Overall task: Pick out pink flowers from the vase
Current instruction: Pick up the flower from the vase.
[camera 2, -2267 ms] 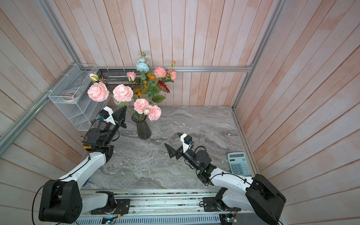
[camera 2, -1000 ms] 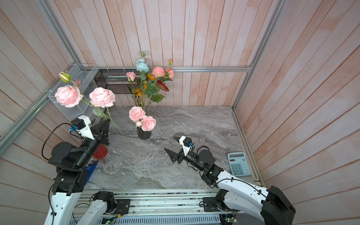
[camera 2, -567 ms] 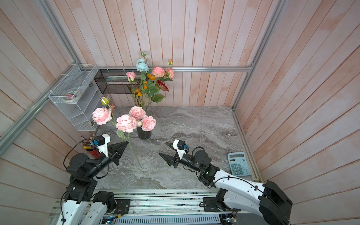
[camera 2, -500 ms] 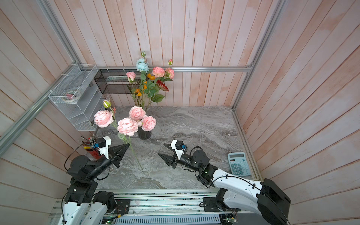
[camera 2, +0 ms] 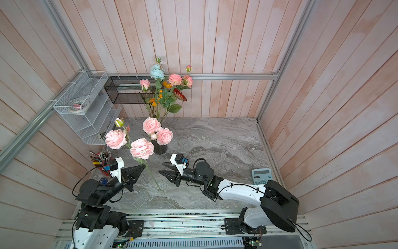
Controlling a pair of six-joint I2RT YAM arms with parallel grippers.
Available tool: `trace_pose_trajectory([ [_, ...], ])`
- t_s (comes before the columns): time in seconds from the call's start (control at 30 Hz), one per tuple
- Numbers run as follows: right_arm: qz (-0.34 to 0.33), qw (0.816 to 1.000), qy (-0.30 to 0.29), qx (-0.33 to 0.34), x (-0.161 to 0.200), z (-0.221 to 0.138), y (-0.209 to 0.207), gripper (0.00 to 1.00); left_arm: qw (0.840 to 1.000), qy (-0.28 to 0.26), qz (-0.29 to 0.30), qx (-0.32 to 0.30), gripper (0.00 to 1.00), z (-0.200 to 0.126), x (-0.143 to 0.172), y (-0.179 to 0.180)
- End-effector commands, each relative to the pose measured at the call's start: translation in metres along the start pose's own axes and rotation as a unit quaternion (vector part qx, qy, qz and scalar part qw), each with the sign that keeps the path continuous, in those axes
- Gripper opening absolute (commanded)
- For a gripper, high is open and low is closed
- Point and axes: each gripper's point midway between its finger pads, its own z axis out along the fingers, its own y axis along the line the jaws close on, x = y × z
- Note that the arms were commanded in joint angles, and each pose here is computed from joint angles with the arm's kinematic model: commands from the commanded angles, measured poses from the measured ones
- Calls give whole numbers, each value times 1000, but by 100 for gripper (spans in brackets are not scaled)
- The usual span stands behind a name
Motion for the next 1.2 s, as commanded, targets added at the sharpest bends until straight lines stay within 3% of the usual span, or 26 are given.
trace_pose_trajectory([
  [0.0,6,1000,-14,-20,-9,12,7,40,1000,-11,6,16,0,-1,-4,-7],
  [0.77,37,998,21,-41,11,59,10,33,1000,-12,5,22,0,-1,-1,-8],
  [0.93,38,998,22,-41,11,61,10,24,1000,-12,6,22,0,-1,-2,-8],
  [1.13,36,998,27,-47,13,63,11,0,1000,-12,6,22,0,0,-1,-7],
  [1.17,36,998,29,-48,13,63,12,0,1000,-11,6,22,0,0,-1,-8],
])
